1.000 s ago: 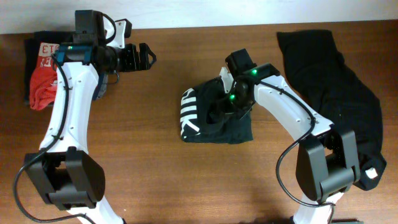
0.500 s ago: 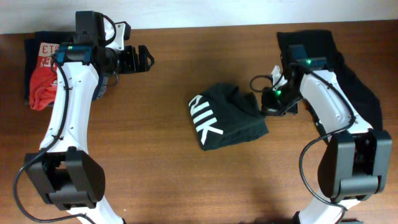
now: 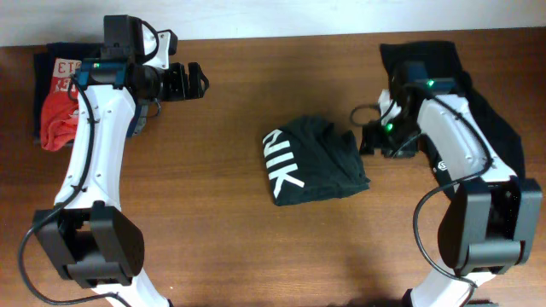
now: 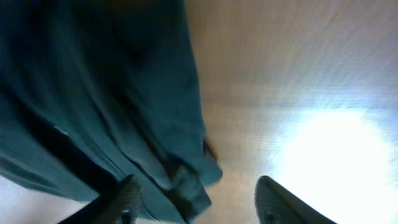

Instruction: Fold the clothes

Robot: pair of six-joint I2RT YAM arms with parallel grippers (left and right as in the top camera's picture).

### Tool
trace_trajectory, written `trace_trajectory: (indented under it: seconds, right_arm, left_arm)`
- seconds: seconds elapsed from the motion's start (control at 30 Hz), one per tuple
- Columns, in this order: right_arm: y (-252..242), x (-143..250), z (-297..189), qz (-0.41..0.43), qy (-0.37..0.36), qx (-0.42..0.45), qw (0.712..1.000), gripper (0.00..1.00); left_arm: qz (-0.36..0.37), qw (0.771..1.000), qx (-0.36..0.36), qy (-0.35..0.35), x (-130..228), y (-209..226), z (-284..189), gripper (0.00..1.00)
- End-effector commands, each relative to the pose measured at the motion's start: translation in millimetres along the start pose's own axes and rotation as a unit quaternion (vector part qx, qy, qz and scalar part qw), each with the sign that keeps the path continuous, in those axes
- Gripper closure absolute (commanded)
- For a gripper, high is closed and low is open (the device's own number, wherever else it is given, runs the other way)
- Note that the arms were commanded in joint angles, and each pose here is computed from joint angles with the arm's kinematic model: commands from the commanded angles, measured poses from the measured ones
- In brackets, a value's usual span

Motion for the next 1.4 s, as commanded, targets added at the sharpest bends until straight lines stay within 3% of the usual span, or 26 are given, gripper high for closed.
trace_trajectory:
  seconds: [0.0,0.27,0.37,0.53,0.7,0.8,0.93,1.07,1.13,1.2,1.23,1.27,1.33,1.37]
  right_arm:
    - [5.1,-8.0,-13.9,-0.039,-0.030,-0.016,0.999,0.25]
    - [-3.2,-26.6,-46.1,-0.008,-0.071,-0.049,0.996,0.16]
    - [-28.8,-35.2,-65.1,0.045,-0.089,-0.048,0.994,0.00]
    - [-61.9,-38.3,-83.0,0.097,-0.102,-0.071,0.988,0.01]
    - [-59.8,-32.1,-79.4,0.045,-0.085,-0.077,0.992,0.01]
    - [-63.3,-35.0,-82.3,0.053,-0.095,-0.081,0.991,0.01]
    - [-81.3,-37.4,-90.3,0.094,-0.105,-0.114,0.983,0.01]
    - [-91.3,-35.2,-92.7,0.109,-0.103,-0.121,0.981,0.00]
    - [-91.2,-35.2,-92.5,0.107,-0.103,-0.120,0.982,0.00]
    - [-91.1,-36.6,-92.8,0.105,-0.107,-0.120,0.981,0.01]
    - [-91.2,-37.5,-93.0,0.104,-0.110,-0.120,0.981,0.01]
    - [-91.2,-38.2,-93.2,0.104,-0.112,-0.120,0.981,0.01]
    - [-91.2,-39.4,-93.5,0.102,-0.115,-0.120,0.981,0.02]
    - [-91.3,-39.7,-93.6,0.102,-0.116,-0.120,0.981,0.02]
  left_arm:
    - [0.004,1.000,-0.004,-0.011,-3.7,-3.3,-9.2,0.01]
    - [0.098,0.995,-0.012,0.007,-2.4,-33.0,1.0,0.01]
    - [0.102,0.994,-0.026,0.012,-1.7,-35.6,2.5,0.01]
    - [0.087,0.996,-0.027,0.011,-1.7,-34.4,2.1,0.01]
    - [0.085,0.996,0.000,0.007,-2.0,-39.7,2.4,0.01]
    - [0.151,0.985,0.080,-0.007,-3.7,-69.5,6.2,0.01]
    - [0.201,0.974,0.102,0.002,0.0,-117.5,25.6,0.01]
    - [0.228,0.963,0.124,0.076,28.6,-161.1,61.9,0.01]
    - [0.228,0.955,0.134,0.134,50.2,-171.1,75.8,0.11]
    - [0.234,0.944,0.144,0.182,68.0,-178.0,82.1,0.44]
    - [0.242,0.938,0.151,0.199,75.0,-181.8,81.4,0.68]
    - [0.252,0.930,0.157,0.217,82.4,-185.8,79.5,0.85]
    - [0.282,0.909,0.189,0.240,95.2,-199.0,73.0,1.00]
    - [0.289,0.903,0.201,0.246,98.9,-203.3,71.2,1.00]
Point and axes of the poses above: each gripper's point midway between its finger pads, its own z axis out along the fingers, its own y axis along the line the jaws close on, x = y × z, the point moved 8 cm from there along -z, back along the fingers, and after that the axes turned 11 degrees about z, right-handed, at the moved point
